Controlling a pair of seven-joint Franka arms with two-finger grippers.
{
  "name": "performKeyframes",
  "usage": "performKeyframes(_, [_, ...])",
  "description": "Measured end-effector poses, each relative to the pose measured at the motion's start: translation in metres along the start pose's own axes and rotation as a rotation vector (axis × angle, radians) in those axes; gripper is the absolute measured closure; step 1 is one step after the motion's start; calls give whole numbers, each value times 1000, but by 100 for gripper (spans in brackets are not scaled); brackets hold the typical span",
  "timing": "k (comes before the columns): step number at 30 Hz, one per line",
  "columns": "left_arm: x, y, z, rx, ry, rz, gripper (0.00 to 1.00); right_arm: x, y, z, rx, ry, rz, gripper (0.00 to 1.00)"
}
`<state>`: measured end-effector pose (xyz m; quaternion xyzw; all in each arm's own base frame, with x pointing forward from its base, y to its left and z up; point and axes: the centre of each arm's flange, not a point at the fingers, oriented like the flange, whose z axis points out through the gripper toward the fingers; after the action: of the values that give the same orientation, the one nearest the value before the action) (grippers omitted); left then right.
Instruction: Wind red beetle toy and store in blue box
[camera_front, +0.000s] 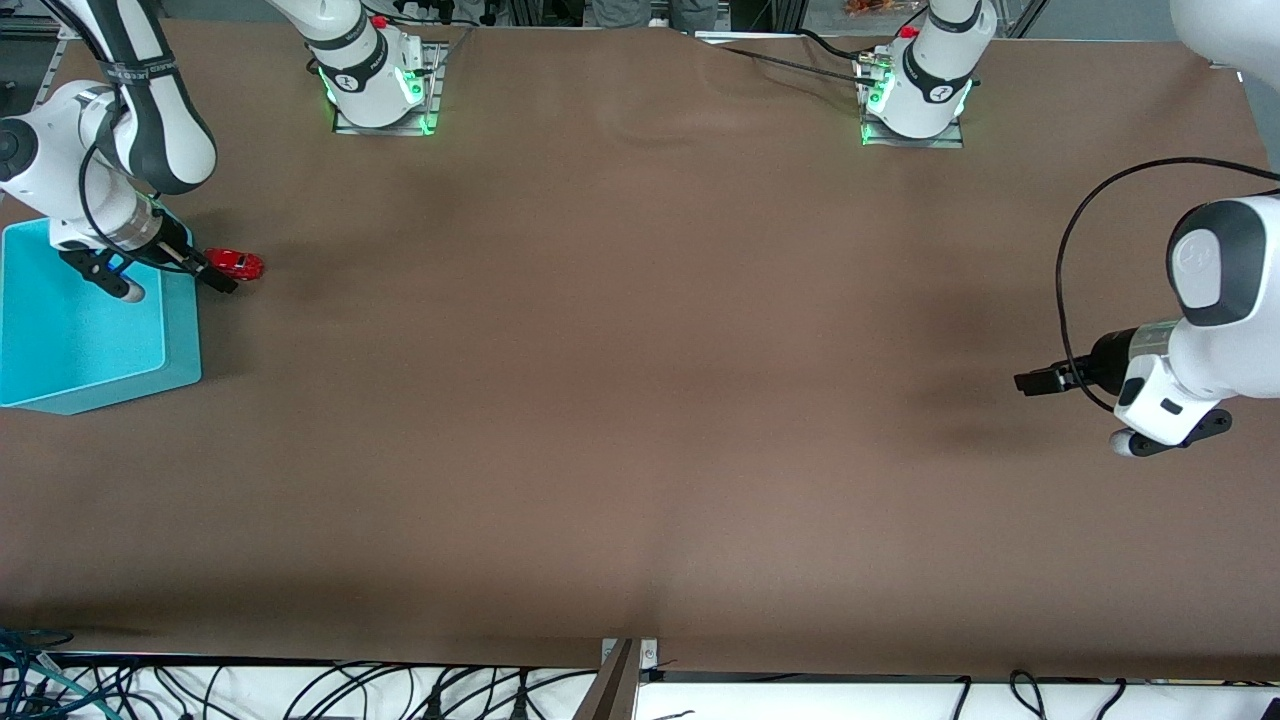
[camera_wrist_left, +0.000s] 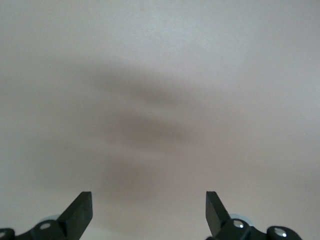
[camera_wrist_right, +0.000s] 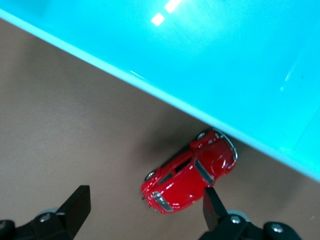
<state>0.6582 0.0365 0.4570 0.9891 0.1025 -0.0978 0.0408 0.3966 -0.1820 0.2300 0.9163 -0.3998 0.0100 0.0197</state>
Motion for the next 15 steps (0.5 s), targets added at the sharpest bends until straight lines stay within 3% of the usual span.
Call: performKeyframes(15, [-10,2,-30,-6,37,86,0,-25,36,32,2,45,211,0])
